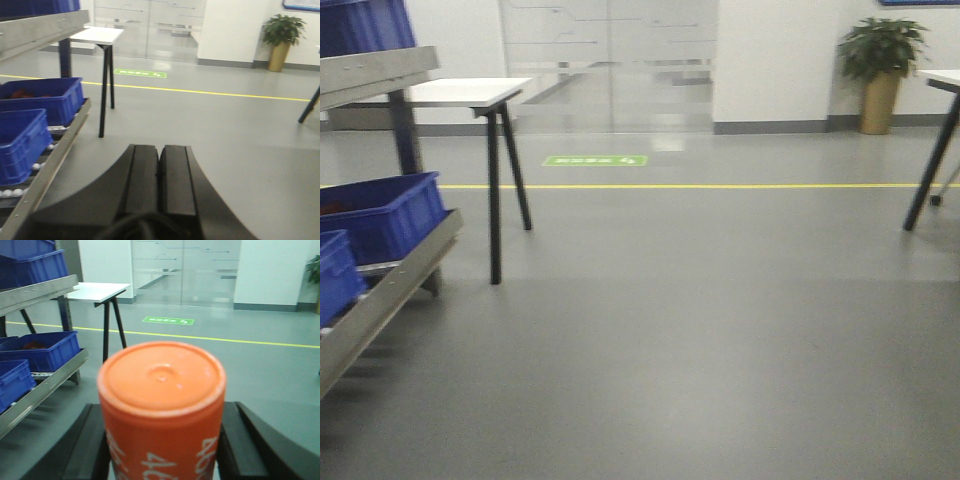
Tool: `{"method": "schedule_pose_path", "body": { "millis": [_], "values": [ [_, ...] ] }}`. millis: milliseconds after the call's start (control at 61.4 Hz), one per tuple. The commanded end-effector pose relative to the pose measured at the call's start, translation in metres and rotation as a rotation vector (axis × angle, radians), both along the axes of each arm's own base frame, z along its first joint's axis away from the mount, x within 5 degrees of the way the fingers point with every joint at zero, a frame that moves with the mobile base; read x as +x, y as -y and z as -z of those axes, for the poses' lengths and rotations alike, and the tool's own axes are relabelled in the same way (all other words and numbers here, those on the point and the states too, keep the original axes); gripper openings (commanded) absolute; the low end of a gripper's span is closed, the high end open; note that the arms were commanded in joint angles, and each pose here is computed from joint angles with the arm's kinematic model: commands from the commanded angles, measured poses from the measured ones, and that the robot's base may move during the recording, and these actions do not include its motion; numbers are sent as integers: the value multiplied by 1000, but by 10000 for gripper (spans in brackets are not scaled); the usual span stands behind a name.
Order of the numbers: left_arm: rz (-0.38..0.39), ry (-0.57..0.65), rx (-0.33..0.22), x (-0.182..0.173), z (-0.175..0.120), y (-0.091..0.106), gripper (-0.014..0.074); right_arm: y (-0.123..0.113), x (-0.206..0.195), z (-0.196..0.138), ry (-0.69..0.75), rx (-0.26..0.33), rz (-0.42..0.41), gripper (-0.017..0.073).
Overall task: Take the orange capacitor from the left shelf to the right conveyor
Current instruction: 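Drive the base away from the shelf holding the capacitor in the right gripper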
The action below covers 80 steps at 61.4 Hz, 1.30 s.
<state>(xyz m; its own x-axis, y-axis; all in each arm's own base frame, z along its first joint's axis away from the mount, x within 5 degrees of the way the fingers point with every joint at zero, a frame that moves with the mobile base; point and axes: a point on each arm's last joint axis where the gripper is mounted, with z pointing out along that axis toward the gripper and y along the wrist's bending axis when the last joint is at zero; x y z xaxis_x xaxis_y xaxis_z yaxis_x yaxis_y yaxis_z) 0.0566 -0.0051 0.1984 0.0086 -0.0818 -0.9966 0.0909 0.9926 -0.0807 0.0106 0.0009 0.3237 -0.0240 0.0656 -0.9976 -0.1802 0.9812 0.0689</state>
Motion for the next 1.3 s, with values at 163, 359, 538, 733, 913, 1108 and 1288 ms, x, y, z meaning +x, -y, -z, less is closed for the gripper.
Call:
{"method": "schedule_pose_path", "body": {
  "millis": [163, 359, 538, 733, 913, 1108, 1288],
  "values": [
    [-1, 113, -10, -2, -11, 0, -105, 0, 0, -15, 103, 5, 8, 143],
    [-1, 113, -10, -2, -11, 0, -105, 0, 0, -15, 103, 5, 8, 143],
    [-1, 113, -10, -2, -11, 0, -105, 0, 0, -15, 103, 5, 8, 143],
    [-1, 113, -10, -2, -11, 0, -105, 0, 0, -15, 103, 5, 8, 143],
    [-1, 113, -10, -2, -11, 0, -105, 0, 0, -15, 103, 5, 8, 143],
    [-1, 113, -10, -2, -11, 0, -105, 0, 0, -15, 103, 5, 8, 143],
    [-1, 113, -10, -2, -11, 0, -105, 0, 0, -15, 103, 5, 8, 143]
  ]
}}
